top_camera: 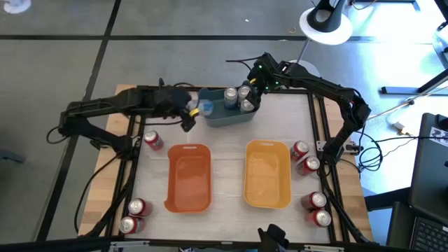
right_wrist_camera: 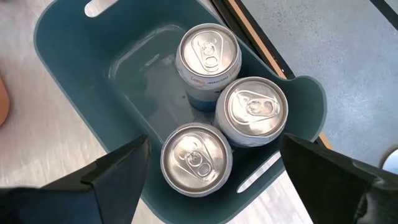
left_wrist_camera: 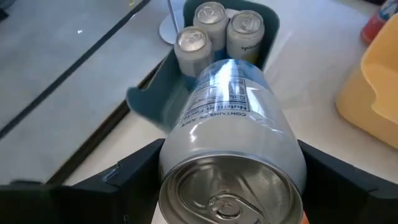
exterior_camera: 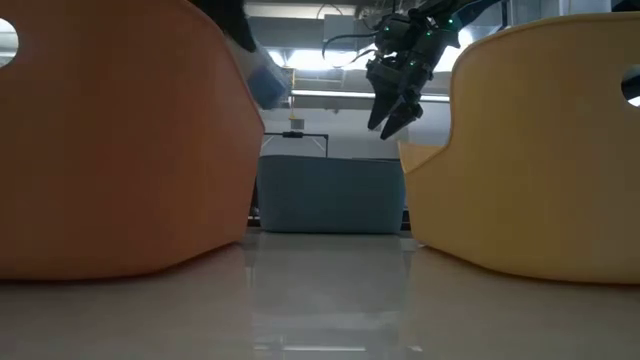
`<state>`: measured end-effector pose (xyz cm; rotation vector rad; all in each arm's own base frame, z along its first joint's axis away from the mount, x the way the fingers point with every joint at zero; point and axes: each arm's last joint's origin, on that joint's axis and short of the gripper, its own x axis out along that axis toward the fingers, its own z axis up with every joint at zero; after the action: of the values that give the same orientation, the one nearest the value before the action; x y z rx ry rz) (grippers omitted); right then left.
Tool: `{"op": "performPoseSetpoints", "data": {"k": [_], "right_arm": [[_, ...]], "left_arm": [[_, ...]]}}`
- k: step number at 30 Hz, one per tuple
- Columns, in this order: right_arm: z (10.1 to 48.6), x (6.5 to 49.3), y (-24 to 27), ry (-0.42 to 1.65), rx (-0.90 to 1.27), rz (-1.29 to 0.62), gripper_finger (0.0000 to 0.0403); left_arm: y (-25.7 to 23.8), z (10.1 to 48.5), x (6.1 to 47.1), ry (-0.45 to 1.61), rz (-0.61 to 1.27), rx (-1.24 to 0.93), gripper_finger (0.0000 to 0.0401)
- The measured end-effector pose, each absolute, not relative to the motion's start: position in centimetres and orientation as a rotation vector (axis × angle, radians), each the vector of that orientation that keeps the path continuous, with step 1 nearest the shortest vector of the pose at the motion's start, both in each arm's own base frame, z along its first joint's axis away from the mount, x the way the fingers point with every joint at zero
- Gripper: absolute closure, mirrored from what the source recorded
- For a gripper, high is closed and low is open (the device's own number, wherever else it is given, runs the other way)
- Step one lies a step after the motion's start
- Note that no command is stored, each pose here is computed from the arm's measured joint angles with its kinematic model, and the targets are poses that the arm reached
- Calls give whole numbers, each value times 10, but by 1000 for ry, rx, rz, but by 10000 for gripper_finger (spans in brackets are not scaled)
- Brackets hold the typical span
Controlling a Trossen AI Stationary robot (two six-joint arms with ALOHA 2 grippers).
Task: Sort soda cans
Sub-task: Put the blue-white soda can into the green bin
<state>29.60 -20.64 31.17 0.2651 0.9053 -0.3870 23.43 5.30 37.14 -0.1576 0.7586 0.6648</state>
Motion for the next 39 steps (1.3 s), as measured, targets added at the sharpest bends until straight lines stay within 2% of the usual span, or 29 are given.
{"op": "performPoseSetpoints", "data": {"k": [9,14,26,31,39], "right_arm": [[311,296,-206,910,257,-382,47],[311,296,-206,913,258,-382,47],[310,299,-200,931,261,-371,47],[310,303,-193,932,250,-356,47],[311,305,-193,918,230,-349,47]], "left_arm": [[99,380,296,898,645,-101,110],[129,370,317,1084,662,-108,110],[192,299,347,1326,616,-101,110],[205,269,356,1412,562,-109,110],[213,243,364,1483,496,-75,110]]}}
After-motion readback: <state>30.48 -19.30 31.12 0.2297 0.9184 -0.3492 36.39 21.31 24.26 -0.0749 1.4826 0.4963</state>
